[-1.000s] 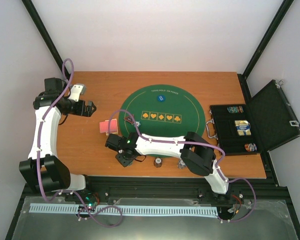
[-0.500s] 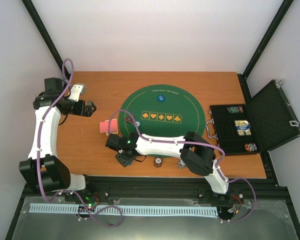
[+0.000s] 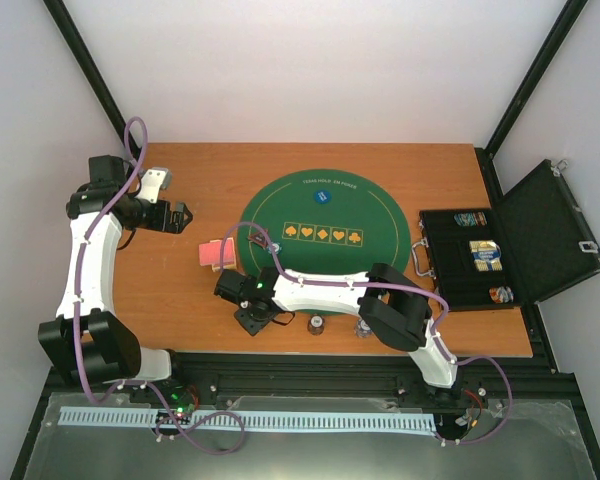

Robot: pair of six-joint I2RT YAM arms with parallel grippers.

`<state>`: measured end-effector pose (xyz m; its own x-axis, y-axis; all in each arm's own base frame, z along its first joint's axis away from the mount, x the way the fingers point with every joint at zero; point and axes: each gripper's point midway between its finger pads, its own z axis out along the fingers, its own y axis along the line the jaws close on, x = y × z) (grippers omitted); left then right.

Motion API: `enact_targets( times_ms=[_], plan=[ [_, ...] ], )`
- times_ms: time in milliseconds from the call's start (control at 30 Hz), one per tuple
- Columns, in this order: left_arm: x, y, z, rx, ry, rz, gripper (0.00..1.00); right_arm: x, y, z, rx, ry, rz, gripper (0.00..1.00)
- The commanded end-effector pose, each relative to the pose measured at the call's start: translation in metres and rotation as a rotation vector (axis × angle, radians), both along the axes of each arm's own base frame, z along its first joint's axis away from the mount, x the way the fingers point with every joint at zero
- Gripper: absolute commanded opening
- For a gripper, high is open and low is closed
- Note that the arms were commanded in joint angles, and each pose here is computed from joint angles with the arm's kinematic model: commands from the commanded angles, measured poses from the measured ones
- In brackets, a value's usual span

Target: Distribute texas hold em gaming equipment

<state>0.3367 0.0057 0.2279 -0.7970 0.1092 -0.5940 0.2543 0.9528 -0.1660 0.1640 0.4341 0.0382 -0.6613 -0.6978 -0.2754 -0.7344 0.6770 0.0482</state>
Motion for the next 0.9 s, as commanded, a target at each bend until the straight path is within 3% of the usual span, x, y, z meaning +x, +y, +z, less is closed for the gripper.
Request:
enact_targets(
  times_ms=[0, 233, 633, 867],
  plan=[
    [0.002, 0.003, 0.017, 0.018, -0.047, -0.001, 1.0, 0.002, 0.002, 0.01, 0.025, -0.01, -0.006, 0.53],
    [0.001, 0.002, 0.018, 0.013, -0.048, -0.003, 1.0, 0.004, 0.002, 0.02, 0.035, -0.02, -0.007, 0.55],
    [-0.001, 0.002, 0.017, 0.016, -0.046, -0.007, 1.0, 0.004, 0.003, 0.026, 0.044, -0.027, -0.007, 0.46],
    [0.0, 0.002, 0.017, 0.015, -0.045, -0.008, 1.0, 0.004, 0.002, 0.031, 0.045, -0.029, -0.003, 0.51]
  ],
)
